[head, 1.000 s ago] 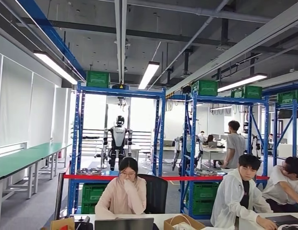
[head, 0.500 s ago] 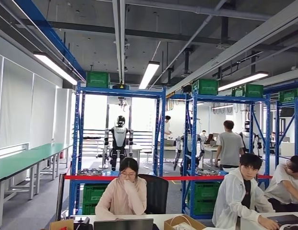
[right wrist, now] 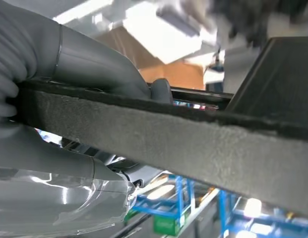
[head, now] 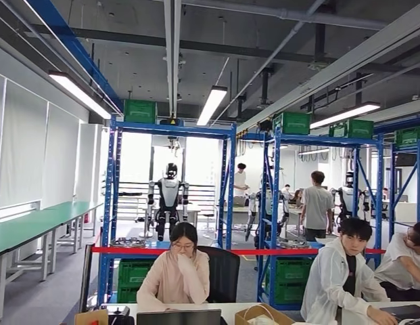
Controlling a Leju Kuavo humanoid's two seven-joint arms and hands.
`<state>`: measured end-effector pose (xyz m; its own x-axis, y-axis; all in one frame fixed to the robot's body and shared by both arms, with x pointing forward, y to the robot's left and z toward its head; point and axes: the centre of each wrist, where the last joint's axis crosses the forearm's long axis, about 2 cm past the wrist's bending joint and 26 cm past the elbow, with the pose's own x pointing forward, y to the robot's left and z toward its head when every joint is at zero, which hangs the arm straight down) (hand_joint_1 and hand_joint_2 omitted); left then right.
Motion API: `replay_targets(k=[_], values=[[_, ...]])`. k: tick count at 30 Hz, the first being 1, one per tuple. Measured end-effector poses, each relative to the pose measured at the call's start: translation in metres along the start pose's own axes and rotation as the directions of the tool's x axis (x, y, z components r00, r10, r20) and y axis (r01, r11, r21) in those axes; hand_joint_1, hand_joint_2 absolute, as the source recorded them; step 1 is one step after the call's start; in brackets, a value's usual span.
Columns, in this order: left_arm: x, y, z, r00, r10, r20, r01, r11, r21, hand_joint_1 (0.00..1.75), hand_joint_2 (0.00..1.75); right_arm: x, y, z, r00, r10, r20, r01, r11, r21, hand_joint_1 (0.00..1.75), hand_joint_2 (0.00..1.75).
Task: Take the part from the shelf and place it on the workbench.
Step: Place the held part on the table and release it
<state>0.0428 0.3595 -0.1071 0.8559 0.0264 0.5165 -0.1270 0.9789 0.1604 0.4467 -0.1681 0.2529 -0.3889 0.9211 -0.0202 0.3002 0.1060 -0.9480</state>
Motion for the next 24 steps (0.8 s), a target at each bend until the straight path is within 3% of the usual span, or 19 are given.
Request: replay_targets(k=[8,24], values=[[0.002,-0.001,-0.001,1.000,-0.011,0.009,0.011,1.000,-0.009,0.00,1.75,0.009,0.052,0.035,0.997,0.068,0.034,-0.071,0.991,0.110,1.75,1.75],[0.001,-0.002,0.000,0.997,-0.070,0.039,0.071,0.997,-0.022,0.00,1.75,0.027,0.082,0.063,0.982,0.125,0.139,-0.142,0.983,0.120,1.75,1.75]])
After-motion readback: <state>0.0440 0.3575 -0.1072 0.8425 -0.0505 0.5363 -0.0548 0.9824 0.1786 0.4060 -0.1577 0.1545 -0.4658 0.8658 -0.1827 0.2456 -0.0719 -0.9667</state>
